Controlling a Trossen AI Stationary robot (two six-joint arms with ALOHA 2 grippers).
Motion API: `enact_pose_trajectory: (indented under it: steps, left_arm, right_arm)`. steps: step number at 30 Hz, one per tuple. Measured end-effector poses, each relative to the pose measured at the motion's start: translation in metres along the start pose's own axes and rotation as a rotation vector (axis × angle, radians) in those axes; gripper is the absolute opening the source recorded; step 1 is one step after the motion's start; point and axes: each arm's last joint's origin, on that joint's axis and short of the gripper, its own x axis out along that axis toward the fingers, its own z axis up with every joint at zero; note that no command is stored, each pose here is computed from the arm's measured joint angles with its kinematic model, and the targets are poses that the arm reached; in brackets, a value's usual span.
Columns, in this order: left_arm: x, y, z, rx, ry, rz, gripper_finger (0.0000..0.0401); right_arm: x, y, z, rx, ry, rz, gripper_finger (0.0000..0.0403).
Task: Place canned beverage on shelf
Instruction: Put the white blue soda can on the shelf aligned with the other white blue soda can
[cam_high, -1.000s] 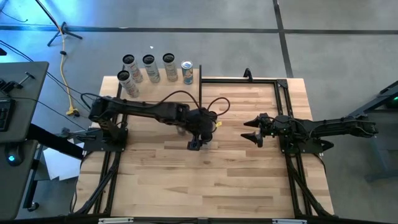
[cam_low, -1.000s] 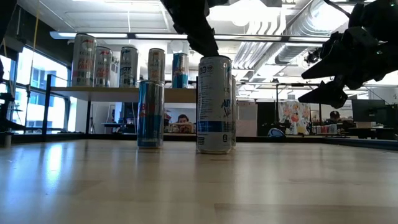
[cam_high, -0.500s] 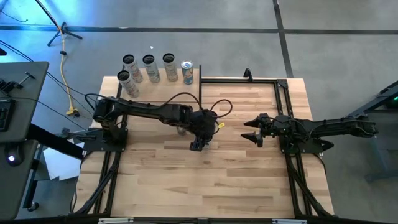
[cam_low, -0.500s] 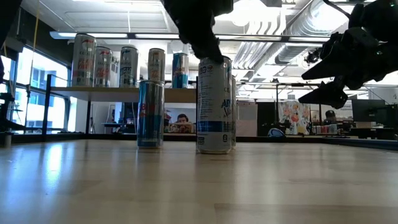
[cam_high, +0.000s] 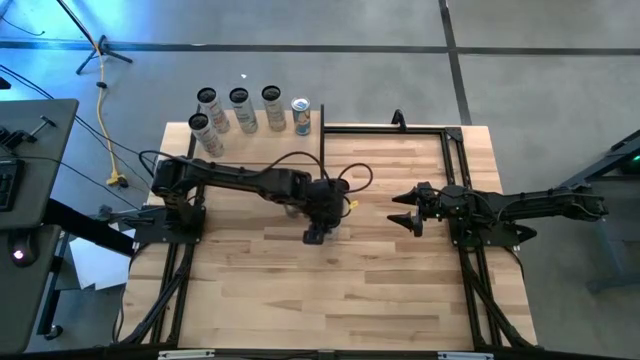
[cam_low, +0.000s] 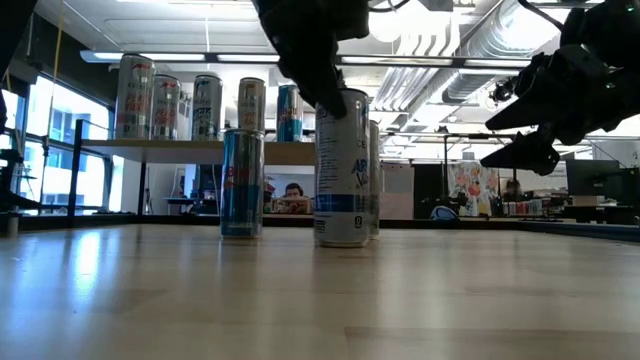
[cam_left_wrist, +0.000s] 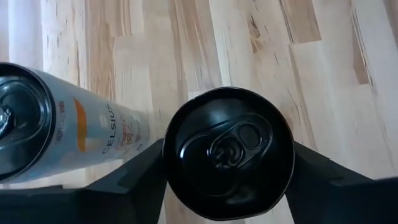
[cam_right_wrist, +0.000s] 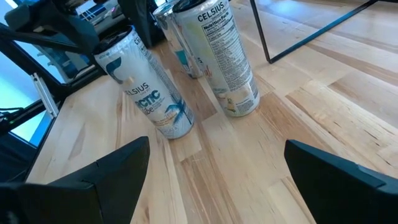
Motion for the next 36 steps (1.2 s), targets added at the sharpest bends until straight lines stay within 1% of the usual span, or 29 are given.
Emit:
enact_pose_trajectory:
  steps: [3,6,9,11,17,23,29,33,36]
  left_arm:
    - [0.0,-0.001,0.0,0.008,0.005,-0.013,0.0207]
    - [-0.002,-0.005,-0.001,0.06,0.002,-0.06,0.0202]
    - [-0.003,-0.013,-0.001,0.155,0.003,-0.128,0.0202]
    - [-0.006,-0.017,-0.002,0.227,0.025,-0.155,0.0202]
    - [-0.014,-0.03,-0.003,0.434,0.078,-0.195,0.0202]
    - [-0.018,-0.046,-0.002,0.612,0.084,-0.223,0.0202]
    - [-0.027,-0.061,-0.001,0.778,0.037,-0.268,0.0201]
    - [-0.037,-0.068,0.0,0.837,-0.041,-0.374,0.0201]
    - [-0.04,-0.071,-0.001,0.838,-0.079,-0.46,0.0201]
  right_arm:
    - [0.0,0.0,0.0,0.0,0.001,0.0,0.036]
    - [0.0,0.0,0.0,0.0,-0.002,-0.004,0.036]
    - [0.0,0.0,0.0,0.0,-0.001,-0.004,0.036]
    - [0.0,0.0,0.0,0.0,-0.001,-0.004,0.036]
    - [0.0,0.0,0.0,-0.001,0.002,-0.005,0.036]
    - [0.0,0.0,-0.001,-0.001,0.005,-0.006,0.036]
    - [0.0,-0.001,-0.001,-0.001,0.008,-0.007,0.036]
    - [0.0,-0.001,-0.001,-0.001,0.014,-0.004,0.036]
    - [0.0,-0.001,-0.002,-0.002,0.02,-0.008,0.036]
